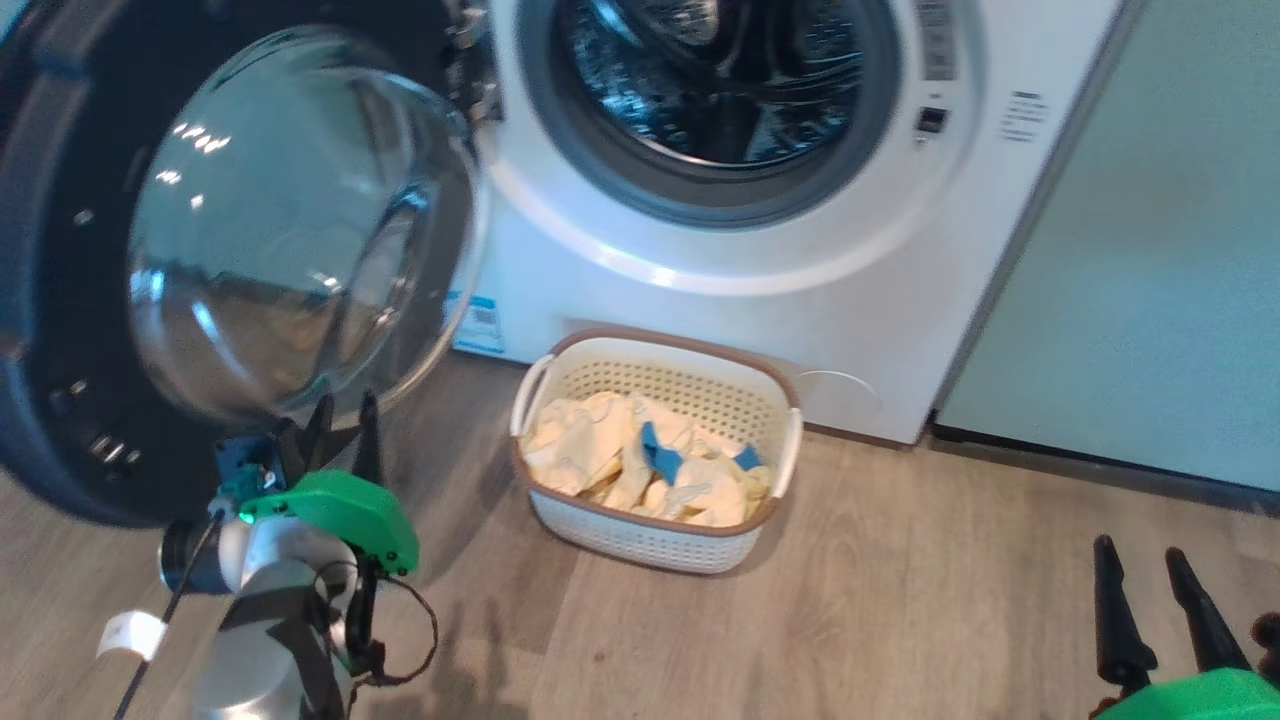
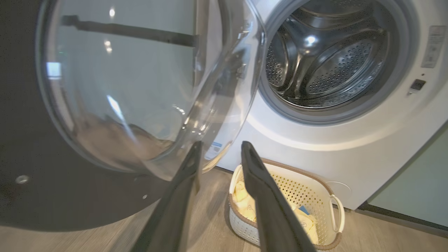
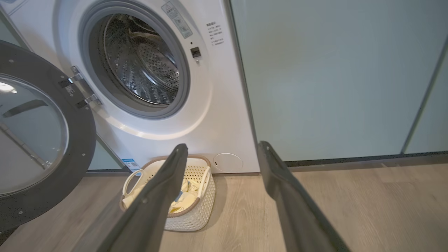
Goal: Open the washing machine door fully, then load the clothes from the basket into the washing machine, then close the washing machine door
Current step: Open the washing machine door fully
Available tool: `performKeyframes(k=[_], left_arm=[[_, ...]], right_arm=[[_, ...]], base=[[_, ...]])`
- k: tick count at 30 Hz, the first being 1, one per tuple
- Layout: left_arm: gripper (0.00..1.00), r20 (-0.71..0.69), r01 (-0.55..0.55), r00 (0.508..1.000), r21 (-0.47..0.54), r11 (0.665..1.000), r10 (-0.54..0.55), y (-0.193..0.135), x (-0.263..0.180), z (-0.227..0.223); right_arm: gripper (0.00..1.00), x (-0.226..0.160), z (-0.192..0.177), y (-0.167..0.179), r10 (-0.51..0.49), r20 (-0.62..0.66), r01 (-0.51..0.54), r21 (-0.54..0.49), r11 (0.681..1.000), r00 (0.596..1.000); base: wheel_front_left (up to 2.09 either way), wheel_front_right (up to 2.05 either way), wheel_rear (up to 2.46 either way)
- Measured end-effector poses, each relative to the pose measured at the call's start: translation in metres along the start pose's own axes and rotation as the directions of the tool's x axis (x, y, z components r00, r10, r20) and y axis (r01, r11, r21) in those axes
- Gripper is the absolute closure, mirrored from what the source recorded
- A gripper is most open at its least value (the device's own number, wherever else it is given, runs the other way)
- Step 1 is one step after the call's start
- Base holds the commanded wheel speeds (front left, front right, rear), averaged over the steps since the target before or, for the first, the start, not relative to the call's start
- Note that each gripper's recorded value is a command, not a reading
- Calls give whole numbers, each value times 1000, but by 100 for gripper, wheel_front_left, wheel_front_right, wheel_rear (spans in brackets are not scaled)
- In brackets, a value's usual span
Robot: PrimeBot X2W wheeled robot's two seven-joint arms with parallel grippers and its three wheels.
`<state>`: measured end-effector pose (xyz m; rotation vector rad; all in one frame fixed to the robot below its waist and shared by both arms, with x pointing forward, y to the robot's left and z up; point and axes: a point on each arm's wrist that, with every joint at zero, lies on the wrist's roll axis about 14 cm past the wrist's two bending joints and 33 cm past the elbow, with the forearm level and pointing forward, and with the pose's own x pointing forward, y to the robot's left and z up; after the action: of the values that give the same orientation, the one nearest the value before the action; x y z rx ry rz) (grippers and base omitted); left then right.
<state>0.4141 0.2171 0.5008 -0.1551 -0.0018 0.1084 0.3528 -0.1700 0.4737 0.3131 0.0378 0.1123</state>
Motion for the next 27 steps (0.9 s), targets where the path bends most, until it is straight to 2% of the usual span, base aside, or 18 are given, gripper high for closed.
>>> performKeyframes(k=[1,2,3,6,17,27], left_arm=[[17,0,21,1000,-2,1000,-21,-7,1,0],[3,2,41,999,1,999,-41,-15,2,0],[0,5,60,998,4,998,-60,-22,4,1],[0,9,117,993,11,993,-117,-44,8,2],[0,11,247,969,12,969,-247,-91,15,2],[0,-4,287,958,13,958,-287,-103,15,-2]], right_arm=[[0,-4,0,-4,-13,2,13,1,1000,1000],[0,-8,0,-8,-25,3,25,1,1000,1000],[0,-12,1,-10,-36,7,36,2,999,999],[0,-20,7,-19,-66,27,65,4,998,997],[0,-46,20,-44,-157,77,156,15,988,985],[0,-54,27,-53,-185,102,184,15,983,977]], base=[[0,0,0],[0,0,0],[0,0,0],[0,0,0],[0,0,0],[0,0,0]])
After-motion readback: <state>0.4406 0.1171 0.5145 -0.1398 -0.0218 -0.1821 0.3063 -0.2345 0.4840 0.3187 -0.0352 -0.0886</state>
